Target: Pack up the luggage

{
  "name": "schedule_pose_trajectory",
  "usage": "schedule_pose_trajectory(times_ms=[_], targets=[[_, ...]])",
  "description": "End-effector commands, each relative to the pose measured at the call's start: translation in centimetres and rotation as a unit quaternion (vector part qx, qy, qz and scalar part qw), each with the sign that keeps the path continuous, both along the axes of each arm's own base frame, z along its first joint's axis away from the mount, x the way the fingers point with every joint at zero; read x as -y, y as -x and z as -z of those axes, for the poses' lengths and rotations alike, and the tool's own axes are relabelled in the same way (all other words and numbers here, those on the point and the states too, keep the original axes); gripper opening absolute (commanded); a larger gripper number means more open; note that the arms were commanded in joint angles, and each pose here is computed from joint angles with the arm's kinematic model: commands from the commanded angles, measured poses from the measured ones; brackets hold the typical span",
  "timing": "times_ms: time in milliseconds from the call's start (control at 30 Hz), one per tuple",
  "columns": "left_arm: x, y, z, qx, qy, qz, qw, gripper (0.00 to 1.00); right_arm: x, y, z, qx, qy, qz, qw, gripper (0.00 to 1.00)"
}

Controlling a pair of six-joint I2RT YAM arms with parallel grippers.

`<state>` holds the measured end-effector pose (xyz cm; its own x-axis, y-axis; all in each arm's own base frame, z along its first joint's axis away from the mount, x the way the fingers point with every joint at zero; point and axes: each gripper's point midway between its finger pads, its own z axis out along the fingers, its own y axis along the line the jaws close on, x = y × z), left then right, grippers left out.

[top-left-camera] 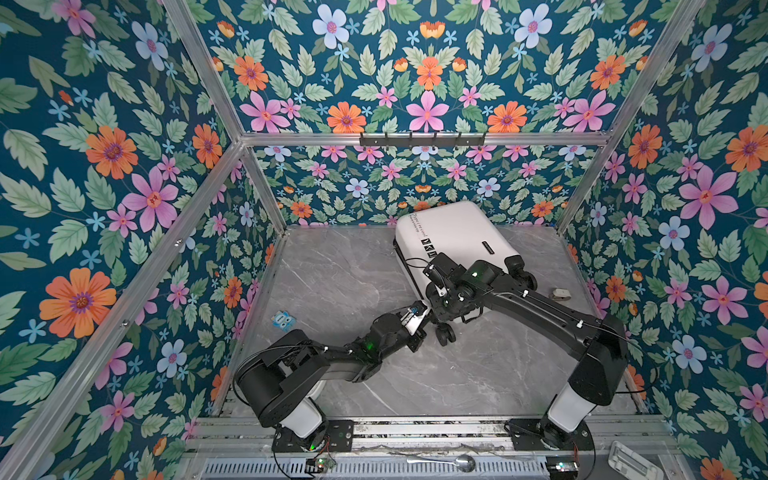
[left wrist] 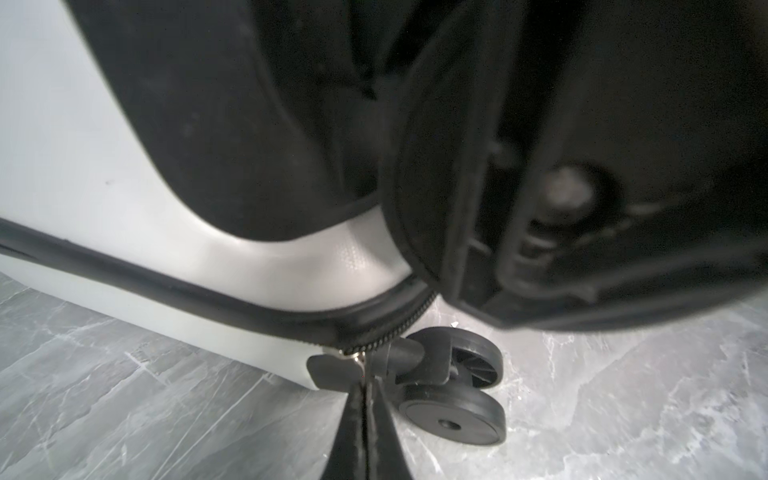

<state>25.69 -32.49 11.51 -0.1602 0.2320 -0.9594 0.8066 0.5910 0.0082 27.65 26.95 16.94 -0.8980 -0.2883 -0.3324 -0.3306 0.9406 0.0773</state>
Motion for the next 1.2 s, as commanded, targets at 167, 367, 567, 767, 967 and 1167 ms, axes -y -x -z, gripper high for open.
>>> schedule_pose_trajectory(times_ms=[167,367,567,767,967,1167], targets=[[2.2,3.0,-3.6,0.012,0.085,0.067,0.994,0.00,-2.0,-2.2,-0.9,0.050,-0.065,0.025,0.996,0.00],[1.2,2.5,-2.9,0.010,0.083,0.034,0.996,0.00,-1.5,-2.1,-2.3,0.062,-0.088,0.033,0.994,0.00],[-1.8,1.4,-2.4,0.019,0.096,-0.044,0.994,0.50,-1.3,-1.9,-2.9,0.063,-0.093,0.030,0.993,0.00],[-2.6,0.8,-2.1,0.043,0.082,-0.066,0.994,0.36,-0.9,-1.6,-3.7,0.069,-0.100,0.031,0.992,0.00],[-2.9,-0.3,-3.3,0.082,0.081,-0.091,0.989,0.35,-0.2,-1.0,-3.8,0.072,-0.101,0.035,0.992,0.00],[-4.1,-0.9,-7.2,0.128,0.119,-0.127,0.976,0.51,0.6,-0.5,-3.8,0.075,-0.098,0.042,0.992,0.00]])
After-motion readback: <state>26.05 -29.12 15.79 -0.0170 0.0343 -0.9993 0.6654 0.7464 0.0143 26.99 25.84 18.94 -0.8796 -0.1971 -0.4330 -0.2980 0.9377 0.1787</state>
